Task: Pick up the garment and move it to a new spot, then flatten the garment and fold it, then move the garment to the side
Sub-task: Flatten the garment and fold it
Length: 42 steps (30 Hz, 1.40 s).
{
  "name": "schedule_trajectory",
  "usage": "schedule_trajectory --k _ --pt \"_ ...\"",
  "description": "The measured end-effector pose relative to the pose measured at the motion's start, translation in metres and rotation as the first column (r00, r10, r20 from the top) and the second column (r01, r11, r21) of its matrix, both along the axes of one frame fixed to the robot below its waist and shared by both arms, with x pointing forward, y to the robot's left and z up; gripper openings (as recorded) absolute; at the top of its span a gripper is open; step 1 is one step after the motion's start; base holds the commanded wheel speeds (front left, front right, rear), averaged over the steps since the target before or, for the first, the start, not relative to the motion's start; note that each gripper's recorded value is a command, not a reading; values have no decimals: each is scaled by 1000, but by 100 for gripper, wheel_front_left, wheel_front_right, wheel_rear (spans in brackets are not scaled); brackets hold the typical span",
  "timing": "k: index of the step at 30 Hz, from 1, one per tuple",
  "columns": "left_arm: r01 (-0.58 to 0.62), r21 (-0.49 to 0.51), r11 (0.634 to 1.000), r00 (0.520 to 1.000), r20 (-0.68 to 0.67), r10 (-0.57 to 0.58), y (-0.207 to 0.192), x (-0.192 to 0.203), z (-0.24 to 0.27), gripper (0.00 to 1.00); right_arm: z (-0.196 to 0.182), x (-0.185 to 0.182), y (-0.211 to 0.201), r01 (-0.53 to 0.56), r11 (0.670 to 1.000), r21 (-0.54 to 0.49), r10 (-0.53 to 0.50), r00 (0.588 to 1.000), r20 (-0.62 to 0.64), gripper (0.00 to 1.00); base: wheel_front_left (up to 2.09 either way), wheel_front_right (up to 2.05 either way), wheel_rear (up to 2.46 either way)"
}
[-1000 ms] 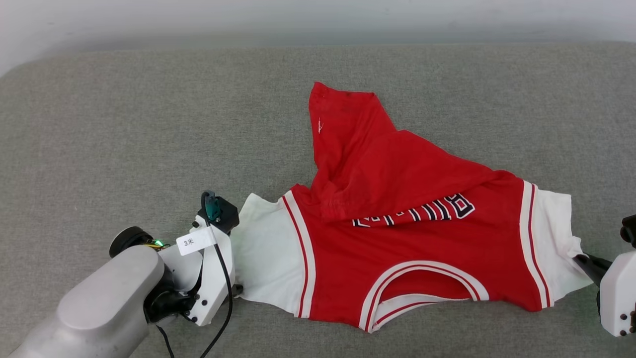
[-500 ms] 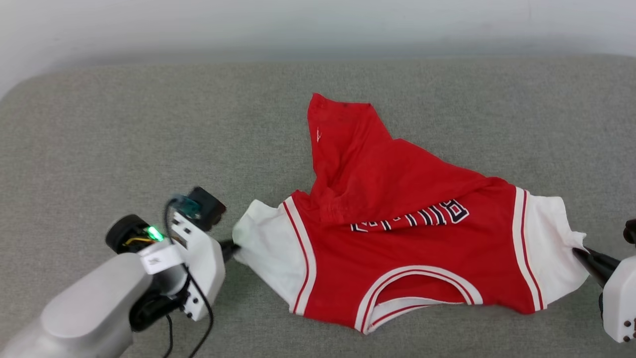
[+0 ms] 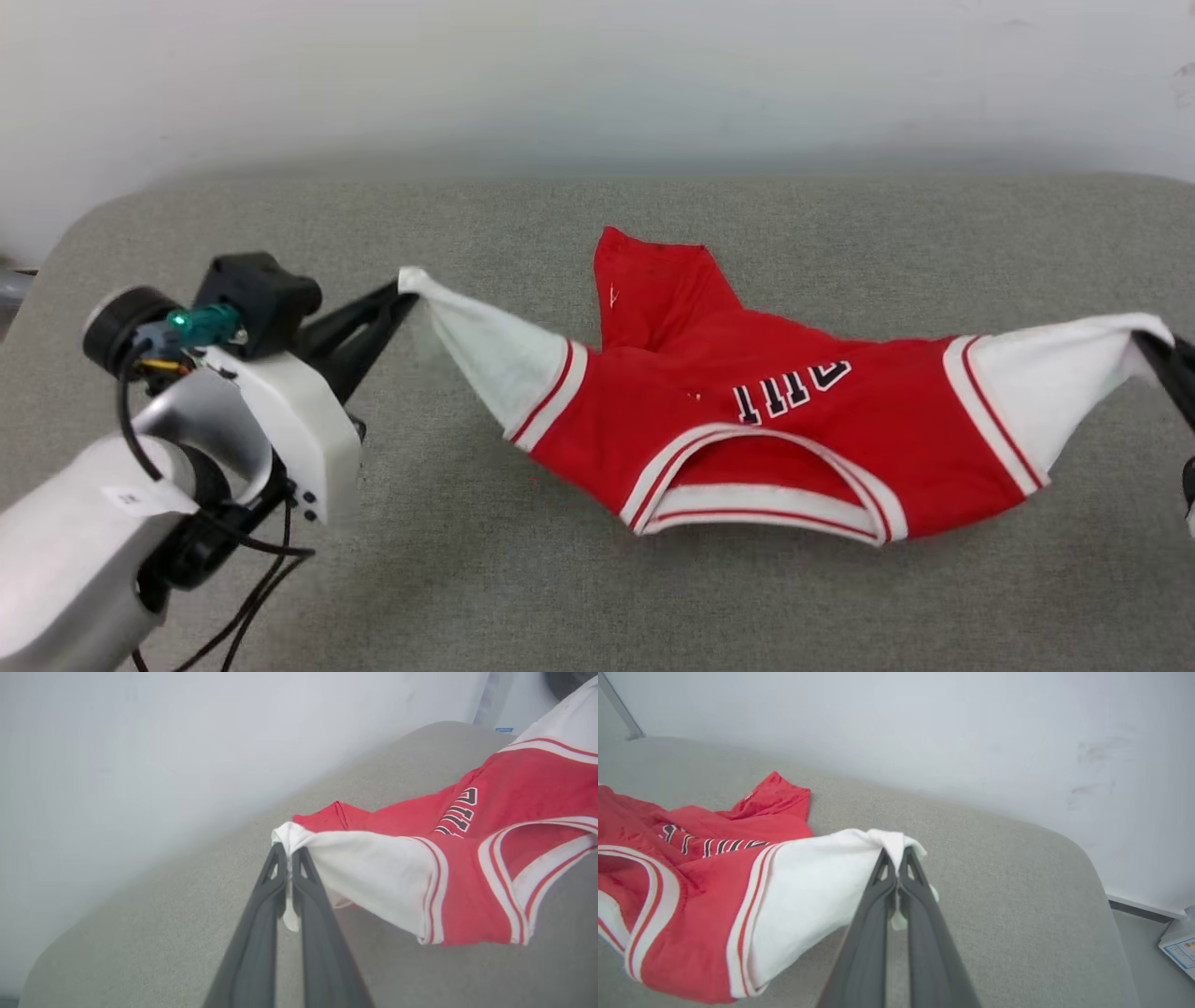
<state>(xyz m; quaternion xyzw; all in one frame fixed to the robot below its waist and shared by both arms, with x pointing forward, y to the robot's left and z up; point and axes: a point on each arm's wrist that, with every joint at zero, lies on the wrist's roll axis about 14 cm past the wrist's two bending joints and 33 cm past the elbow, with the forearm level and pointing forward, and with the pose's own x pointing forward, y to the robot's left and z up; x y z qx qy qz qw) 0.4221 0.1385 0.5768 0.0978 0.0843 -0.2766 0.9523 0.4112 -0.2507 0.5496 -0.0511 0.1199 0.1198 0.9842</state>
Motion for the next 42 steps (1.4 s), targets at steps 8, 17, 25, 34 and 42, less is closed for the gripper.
schedule_trajectory --k 8,17,25,34,42 --pt "27 -53 998 929 370 -5 -7 5 122 0 89 15 3 -17 999 29 9 967 256 0 0 0 0" --pt "75 -95 993 845 534 -13 -19 19 192 0 158 39 11 -43 998 39 22 901 433 0 0 0 0" --pt "78 -128 989 836 548 5 -22 76 212 0 175 94 20 -45 999 14 33 893 449 0 0 0 0" --pt "54 -159 986 796 603 54 -27 155 228 0 191 175 19 17 999 -39 4 873 489 0 0 0 0" --pt "13 -222 975 770 624 132 -16 214 232 0 211 232 9 95 994 -56 -46 821 569 0 0 0 0"
